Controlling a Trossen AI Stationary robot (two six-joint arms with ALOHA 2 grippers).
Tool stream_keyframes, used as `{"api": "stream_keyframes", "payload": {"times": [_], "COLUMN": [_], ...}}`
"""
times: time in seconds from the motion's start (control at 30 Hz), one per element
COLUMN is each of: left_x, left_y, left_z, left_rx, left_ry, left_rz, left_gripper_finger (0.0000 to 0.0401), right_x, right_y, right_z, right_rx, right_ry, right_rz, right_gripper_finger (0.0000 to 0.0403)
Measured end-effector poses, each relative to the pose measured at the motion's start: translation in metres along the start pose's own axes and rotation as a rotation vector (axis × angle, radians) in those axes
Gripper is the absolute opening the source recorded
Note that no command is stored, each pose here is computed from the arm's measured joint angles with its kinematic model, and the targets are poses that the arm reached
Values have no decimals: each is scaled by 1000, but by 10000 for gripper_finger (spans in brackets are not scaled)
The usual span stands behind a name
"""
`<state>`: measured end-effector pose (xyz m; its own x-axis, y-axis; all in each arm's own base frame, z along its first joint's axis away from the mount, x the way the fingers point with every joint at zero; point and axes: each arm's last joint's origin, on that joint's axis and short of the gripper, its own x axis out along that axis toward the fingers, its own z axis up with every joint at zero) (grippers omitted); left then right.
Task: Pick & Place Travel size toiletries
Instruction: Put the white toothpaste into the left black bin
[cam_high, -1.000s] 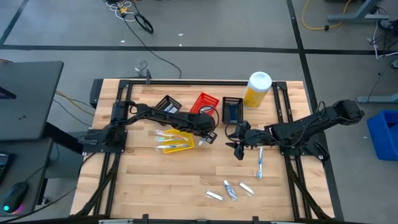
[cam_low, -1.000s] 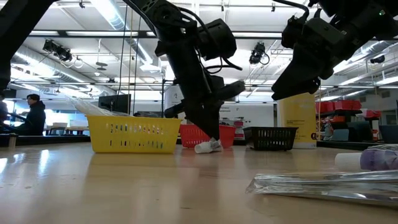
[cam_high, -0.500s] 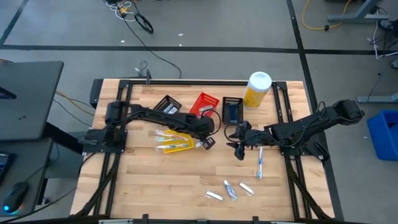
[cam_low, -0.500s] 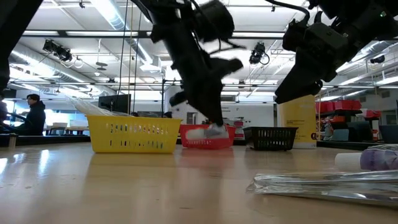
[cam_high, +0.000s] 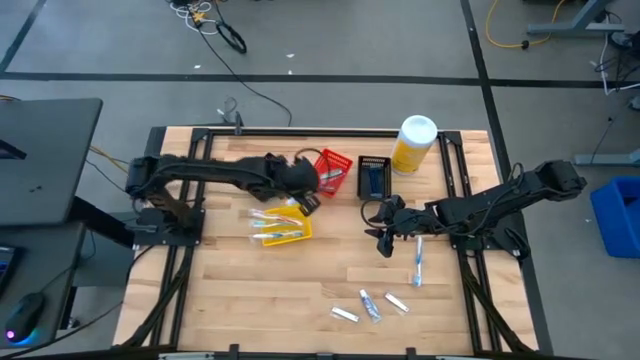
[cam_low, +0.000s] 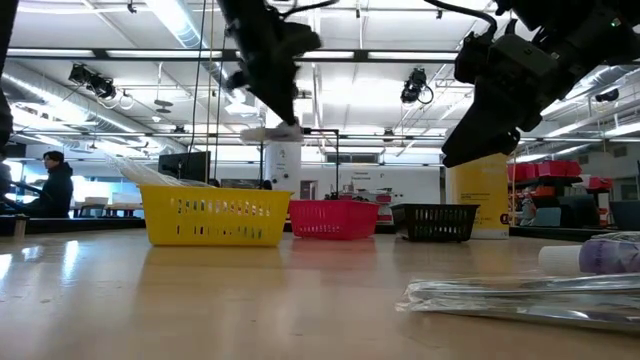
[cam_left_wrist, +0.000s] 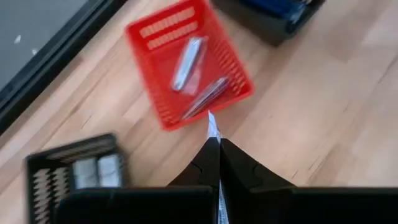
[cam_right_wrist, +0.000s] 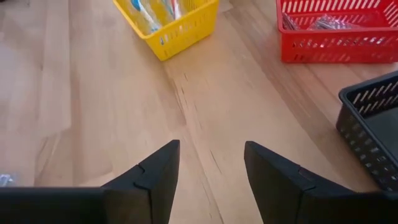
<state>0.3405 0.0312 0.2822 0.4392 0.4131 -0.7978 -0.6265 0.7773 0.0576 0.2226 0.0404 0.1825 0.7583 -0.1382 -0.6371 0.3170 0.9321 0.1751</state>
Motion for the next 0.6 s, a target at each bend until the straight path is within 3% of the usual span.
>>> {"api": "stream_keyframes", "payload": {"times": [0.33, 0.6], "left_x": [-36, -34], "left_y": [47, 69], "left_z": [2, -1], "left_rx": [4, -8], "left_ry": [30, 82], "left_rz": [88, 148], "left_gripper_finger": [3, 3], "right_x": [0, -2], "right_y": [0, 7], "right_z": [-1, -4], "right_rx": [26, 7], "right_ry": [5, 19], "right_rz": [3, 49], "right_gripper_finger": [186, 185]}}
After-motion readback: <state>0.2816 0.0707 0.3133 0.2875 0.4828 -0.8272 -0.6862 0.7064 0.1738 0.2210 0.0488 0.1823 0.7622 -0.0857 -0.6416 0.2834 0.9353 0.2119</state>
